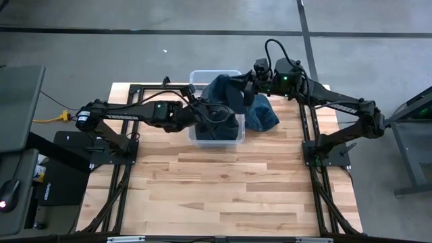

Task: Pick & Place hat
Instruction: Put the bottom dark blue cap into the bottom transparent bin

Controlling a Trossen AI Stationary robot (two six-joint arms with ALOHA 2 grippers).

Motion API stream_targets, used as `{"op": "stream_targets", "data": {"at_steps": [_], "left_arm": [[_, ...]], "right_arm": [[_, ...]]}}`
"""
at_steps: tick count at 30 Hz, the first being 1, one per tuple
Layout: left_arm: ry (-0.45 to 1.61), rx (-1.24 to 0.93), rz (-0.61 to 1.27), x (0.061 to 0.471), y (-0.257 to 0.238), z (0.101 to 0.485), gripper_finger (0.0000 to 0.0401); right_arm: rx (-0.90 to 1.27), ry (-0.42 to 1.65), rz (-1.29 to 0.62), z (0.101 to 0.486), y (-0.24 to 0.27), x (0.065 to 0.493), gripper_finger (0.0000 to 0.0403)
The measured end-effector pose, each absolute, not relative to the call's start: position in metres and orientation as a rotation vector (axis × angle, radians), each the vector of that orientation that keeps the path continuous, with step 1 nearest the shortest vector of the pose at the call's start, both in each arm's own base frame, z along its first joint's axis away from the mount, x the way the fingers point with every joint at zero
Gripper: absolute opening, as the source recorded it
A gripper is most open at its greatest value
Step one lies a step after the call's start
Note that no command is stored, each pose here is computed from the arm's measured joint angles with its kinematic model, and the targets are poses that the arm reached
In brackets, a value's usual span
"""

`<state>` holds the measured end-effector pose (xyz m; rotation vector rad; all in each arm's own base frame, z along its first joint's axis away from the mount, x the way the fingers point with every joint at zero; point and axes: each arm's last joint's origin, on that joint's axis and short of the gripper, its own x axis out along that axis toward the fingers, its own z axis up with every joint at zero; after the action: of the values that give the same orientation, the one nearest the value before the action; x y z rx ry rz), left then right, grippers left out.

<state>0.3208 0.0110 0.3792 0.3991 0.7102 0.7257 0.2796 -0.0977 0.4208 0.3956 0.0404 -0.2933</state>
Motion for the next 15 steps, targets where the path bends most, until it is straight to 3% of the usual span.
{"op": "stream_targets", "data": {"at_steps": [6,15], "left_arm": [[0.771,0.393,0.699,0.317,0.013,0.374,0.0006],[0.852,0.296,0.506,0.311,0.03,0.371,0.0006]], "right_arm": [[0.369,0.062,-0.254,0.423,-0.098,0.273,0.0108],[0.389,0.13,-0.16,0.429,-0.105,0.243,0.0191]]}}
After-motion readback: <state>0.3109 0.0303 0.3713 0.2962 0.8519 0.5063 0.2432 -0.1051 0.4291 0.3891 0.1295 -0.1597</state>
